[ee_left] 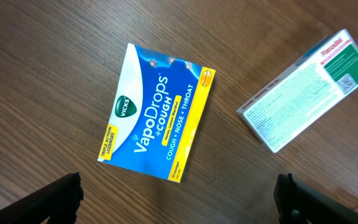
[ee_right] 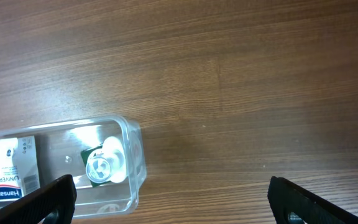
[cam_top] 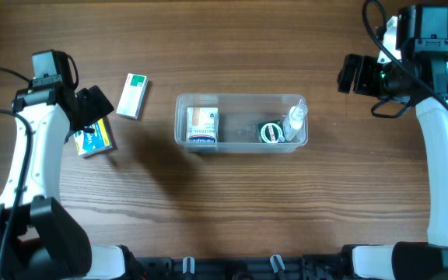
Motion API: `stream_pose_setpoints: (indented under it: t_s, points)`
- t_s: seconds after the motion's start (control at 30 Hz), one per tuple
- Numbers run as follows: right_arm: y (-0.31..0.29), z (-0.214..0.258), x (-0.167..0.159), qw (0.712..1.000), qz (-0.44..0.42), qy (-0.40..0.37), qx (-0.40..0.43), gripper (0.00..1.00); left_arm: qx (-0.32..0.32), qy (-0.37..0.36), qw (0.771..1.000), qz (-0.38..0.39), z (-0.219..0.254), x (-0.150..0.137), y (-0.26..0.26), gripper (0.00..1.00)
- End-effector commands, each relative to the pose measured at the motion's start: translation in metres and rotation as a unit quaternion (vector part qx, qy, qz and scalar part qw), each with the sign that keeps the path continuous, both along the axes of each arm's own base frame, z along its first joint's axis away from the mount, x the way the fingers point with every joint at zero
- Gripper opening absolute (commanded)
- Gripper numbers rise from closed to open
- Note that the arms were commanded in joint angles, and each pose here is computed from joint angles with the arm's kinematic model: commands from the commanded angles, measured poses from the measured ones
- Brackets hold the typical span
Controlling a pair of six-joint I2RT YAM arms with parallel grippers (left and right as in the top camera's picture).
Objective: Pack container
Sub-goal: 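Move the left gripper back over the blue Vicks VapoDrops box, then lower the left gripper and grasp the Vicks VapoDrops box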
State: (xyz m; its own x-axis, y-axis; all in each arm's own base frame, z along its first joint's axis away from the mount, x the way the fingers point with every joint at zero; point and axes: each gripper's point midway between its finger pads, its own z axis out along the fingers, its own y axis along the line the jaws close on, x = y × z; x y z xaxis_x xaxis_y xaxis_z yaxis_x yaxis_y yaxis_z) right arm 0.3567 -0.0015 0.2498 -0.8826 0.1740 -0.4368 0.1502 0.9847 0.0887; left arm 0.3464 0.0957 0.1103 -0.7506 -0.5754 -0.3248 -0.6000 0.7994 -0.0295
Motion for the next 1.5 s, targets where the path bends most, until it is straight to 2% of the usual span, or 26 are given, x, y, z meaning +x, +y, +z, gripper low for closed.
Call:
stream_pose_setpoints:
  t_s: [0.0, 0.23, 0.33, 0.83, 1.47]
  points:
    - [0.0, 0.009, 0.001, 1.0, -0.002, -0.013, 0.0, 1.0, 0.006, 0.022, 1.0, 0.015, -0.015, -0.002, 0.012, 1.0]
    - [0.0, 0.009, 0.001, 1.0, -0.002, -0.013, 0.0, 1.0, -0.02, 0.026, 0.999, 0.031, -0.029, -0.002, 0.022, 1.0]
    - [0.0, 0.008, 0.002, 1.0, -0.002, -0.013, 0.0, 1.0, -0.033, 0.025, 0.999, 0.008, -0.033, 0.001, 0.021, 1.0]
    - [0.0, 0.008, 0.002, 1.0, -0.002, -0.013, 0.0, 1.0, -0.037, 0.052, 0.998, -0.003, -0.064, 0.006, 0.023, 1.0]
    - [0.0, 0.009, 0.001, 1.0, -0.002, -0.013, 0.0, 1.0, -0.029, 0.028, 0.999, -0.005, -0.078, 0.013, 0.025, 1.0]
